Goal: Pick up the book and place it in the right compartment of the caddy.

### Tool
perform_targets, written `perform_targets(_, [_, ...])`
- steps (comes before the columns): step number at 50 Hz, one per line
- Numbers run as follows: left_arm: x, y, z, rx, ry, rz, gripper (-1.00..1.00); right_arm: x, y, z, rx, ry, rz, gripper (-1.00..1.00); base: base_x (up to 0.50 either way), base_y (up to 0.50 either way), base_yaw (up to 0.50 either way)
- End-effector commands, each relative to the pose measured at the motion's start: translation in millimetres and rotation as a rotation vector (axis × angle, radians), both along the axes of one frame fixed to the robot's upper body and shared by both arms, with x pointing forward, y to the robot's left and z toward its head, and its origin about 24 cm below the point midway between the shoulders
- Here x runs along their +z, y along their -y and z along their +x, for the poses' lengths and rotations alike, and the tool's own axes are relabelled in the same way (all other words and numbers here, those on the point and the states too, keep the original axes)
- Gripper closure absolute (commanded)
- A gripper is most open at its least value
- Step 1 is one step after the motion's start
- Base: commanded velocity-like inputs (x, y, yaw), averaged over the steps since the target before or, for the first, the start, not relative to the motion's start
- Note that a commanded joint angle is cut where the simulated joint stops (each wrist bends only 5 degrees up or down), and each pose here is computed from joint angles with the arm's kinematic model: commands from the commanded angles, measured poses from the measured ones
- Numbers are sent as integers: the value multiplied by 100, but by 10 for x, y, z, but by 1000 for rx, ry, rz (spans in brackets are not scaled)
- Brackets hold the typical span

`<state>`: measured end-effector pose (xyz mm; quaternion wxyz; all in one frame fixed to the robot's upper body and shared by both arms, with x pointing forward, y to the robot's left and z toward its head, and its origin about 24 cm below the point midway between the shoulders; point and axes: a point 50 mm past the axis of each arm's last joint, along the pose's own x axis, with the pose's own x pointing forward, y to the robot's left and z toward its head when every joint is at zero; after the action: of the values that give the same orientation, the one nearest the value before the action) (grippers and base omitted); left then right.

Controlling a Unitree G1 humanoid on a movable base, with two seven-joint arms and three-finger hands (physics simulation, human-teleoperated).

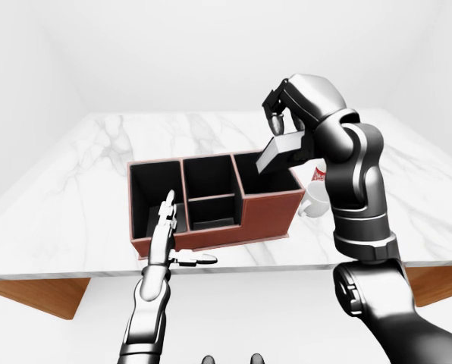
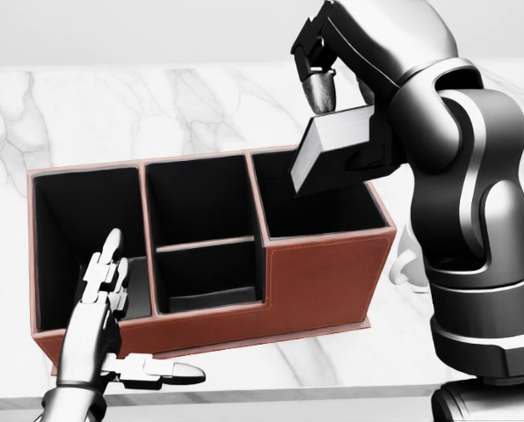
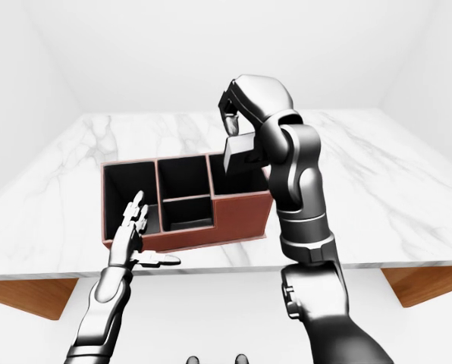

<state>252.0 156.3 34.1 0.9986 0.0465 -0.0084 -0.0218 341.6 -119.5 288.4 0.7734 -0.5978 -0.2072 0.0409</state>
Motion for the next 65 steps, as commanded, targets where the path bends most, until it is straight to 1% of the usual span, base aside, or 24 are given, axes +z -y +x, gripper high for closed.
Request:
perform_targets(1, [8,8,-13,-2,4,1,-100,-27,107,233,-52,-8,59,100,0,0,0])
perform_targets(6, [49,13,-29,-4,22,3,-100,-83,114,347,-63,-21,74,100,0,0,0])
perform_targets(10, [71,16,-41,-5,32,3,-100,-92,85,372,-51,-24,69,100,0,0,0])
perform_targets(22, [70,19,-40,-5,32,4,-100,-138,-151,312,14,-29,20,100,0,0,0])
perform_targets(30, [81,21,-38,-6,36,4,-100,-205,-234,356,33,-41,6,100,0,0,0])
perform_targets(37, [78,18,-28,-6,35,2,-100,-260,-178,507,10,-57,9,100,0,0,0])
perform_targets(45, [66,13,-26,-4,29,-1,-100,-403,-81,677,-22,-90,19,100,0,0,0])
perform_targets(49, [76,13,-22,-4,33,-2,-100,-470,-29,762,-59,-116,29,100,0,0,0])
perform_targets(50, [74,12,-20,-3,33,-3,-100,-497,11,796,-85,-121,33,100,0,0,0])
perform_targets(54, [72,13,-20,-4,32,-3,-100,-527,64,831,-112,-135,39,100,0,0,0])
perform_targets(59, [68,14,-18,-2,30,-5,-100,-543,82,851,-123,-150,51,100,0,0,0])
perform_targets(65, [93,12,-27,-2,38,-6,-100,-608,8,851,-110,-165,34,100,0,0,0])
